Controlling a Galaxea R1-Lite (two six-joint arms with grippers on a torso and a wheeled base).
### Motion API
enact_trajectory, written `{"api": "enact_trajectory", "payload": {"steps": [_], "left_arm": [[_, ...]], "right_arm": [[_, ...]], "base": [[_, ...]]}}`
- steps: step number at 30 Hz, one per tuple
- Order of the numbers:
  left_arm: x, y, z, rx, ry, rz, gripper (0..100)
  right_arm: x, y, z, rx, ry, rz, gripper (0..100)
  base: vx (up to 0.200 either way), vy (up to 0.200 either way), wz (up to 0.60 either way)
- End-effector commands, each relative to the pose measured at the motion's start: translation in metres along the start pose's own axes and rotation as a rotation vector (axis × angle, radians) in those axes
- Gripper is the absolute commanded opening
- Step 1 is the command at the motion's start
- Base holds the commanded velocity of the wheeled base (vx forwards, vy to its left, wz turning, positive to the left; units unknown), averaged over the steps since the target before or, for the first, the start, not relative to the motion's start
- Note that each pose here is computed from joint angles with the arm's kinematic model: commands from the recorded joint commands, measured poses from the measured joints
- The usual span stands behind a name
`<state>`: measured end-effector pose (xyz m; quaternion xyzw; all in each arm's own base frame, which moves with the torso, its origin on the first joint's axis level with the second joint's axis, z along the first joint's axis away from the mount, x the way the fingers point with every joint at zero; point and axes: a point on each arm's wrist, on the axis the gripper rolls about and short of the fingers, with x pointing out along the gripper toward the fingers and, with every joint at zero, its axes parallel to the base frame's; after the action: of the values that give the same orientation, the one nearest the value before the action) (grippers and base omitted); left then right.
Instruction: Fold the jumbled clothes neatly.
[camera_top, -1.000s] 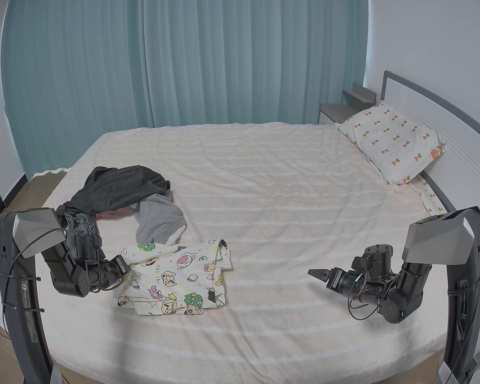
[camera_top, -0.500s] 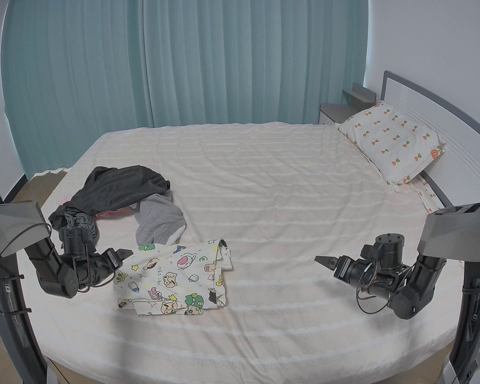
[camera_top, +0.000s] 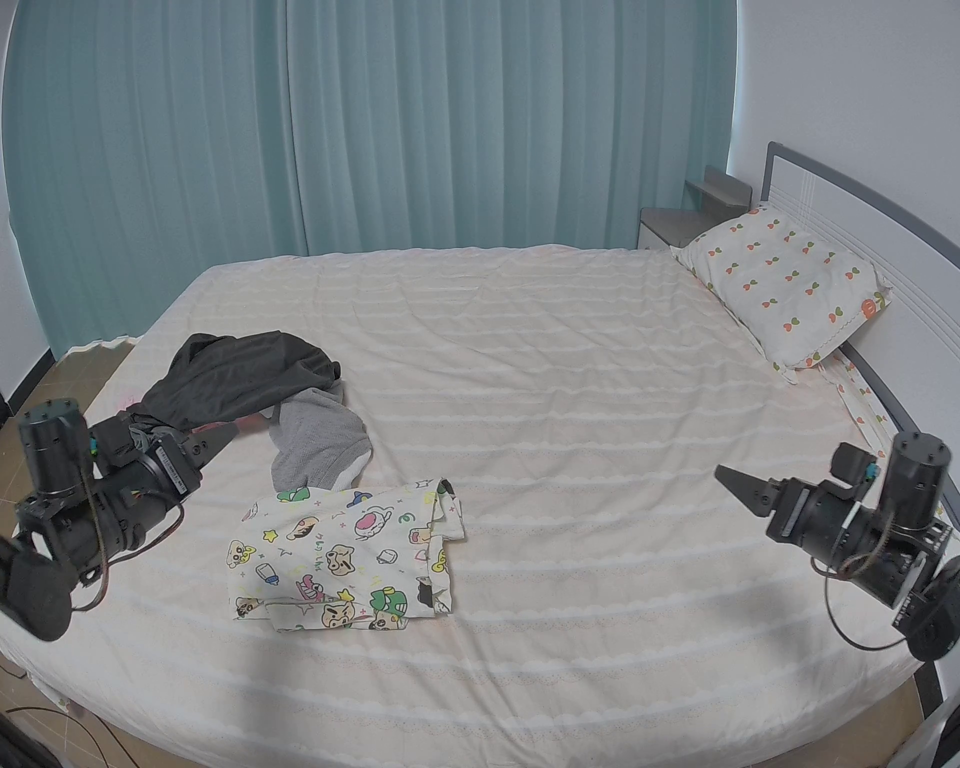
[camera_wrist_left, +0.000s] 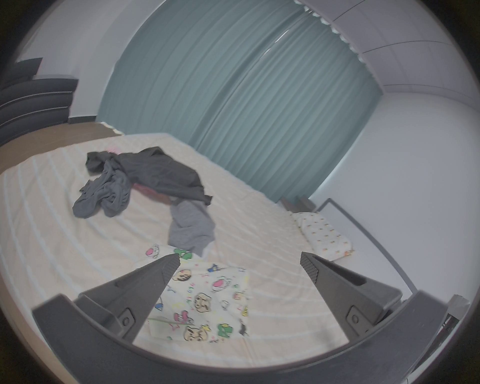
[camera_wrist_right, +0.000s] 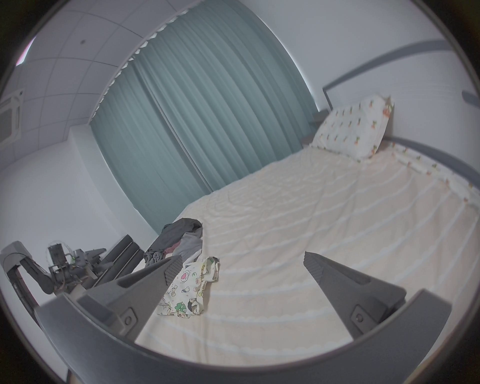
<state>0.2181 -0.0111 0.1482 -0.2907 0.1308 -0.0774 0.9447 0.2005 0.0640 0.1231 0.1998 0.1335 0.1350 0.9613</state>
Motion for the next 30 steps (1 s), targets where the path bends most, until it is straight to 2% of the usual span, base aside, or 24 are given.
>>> {"api": "enact_trajectory", "payload": {"steps": [1,3,5,7,9,10,11,14,16,19,23,25,26,30], "left_arm": [[-0.117,-0.026,-0.023,0.075,-0.155,-0.206,100],[-0.132,-0.023,-0.028,0.105,-0.173,-0.169,100],[-0.158,-0.017,-0.038,0.182,-0.204,-0.088,100],[-0.179,-0.011,-0.047,0.270,-0.232,-0.050,100],[-0.202,-0.003,-0.062,0.386,-0.259,-0.028,100],[-0.205,-0.001,-0.064,0.403,-0.262,-0.025,100],[-0.218,0.006,-0.077,0.483,-0.272,0.022,100],[-0.230,0.016,-0.093,0.573,-0.265,0.125,100],[-0.229,0.017,-0.092,0.552,-0.275,0.160,100],[-0.226,0.020,-0.097,0.522,-0.253,0.172,100],[-0.217,0.032,-0.111,0.521,-0.202,0.220,100],[-0.215,0.034,-0.112,0.514,-0.236,0.235,100],[-0.214,0.033,-0.111,0.508,-0.274,0.220,100],[-0.214,0.033,-0.111,0.509,-0.275,0.214,100]], "right_arm": [[-0.108,-0.003,-0.002,-0.136,-0.137,-0.040,100],[-0.124,-0.006,-0.009,-0.162,-0.120,-0.058,100],[-0.149,-0.009,-0.016,-0.192,-0.123,-0.073,100],[-0.167,-0.010,-0.020,-0.211,-0.138,-0.087,100],[-0.185,-0.014,-0.029,-0.235,-0.127,-0.138,100],[-0.188,-0.015,-0.030,-0.238,-0.128,-0.148,100],[-0.200,-0.018,-0.039,-0.255,-0.127,-0.212,100],[-0.217,-0.020,-0.057,-0.285,-0.157,-0.303,100],[-0.224,-0.021,-0.070,-0.320,-0.202,-0.343,100],[-0.220,-0.026,-0.080,-0.347,-0.197,-0.372,100],[-0.215,-0.029,-0.082,-0.349,-0.268,-0.348,100],[-0.214,-0.029,-0.083,-0.366,-0.251,-0.326,100],[-0.213,-0.031,-0.087,-0.386,-0.202,-0.317,100],[-0.213,-0.030,-0.087,-0.419,-0.199,-0.285,100]], "base": [[0.000,0.000,0.00],[0.000,0.000,0.00],[0.000,0.000,0.00],[0.000,0.000,0.00],[0.000,0.000,0.00],[0.000,0.000,0.00],[0.000,0.000,0.00],[0.000,0.000,0.00],[0.000,0.000,0.00],[0.000,0.000,0.00],[0.000,0.000,0.00],[0.000,0.000,0.00],[0.000,0.000,0.00],[0.000,0.000,0.00]]}}
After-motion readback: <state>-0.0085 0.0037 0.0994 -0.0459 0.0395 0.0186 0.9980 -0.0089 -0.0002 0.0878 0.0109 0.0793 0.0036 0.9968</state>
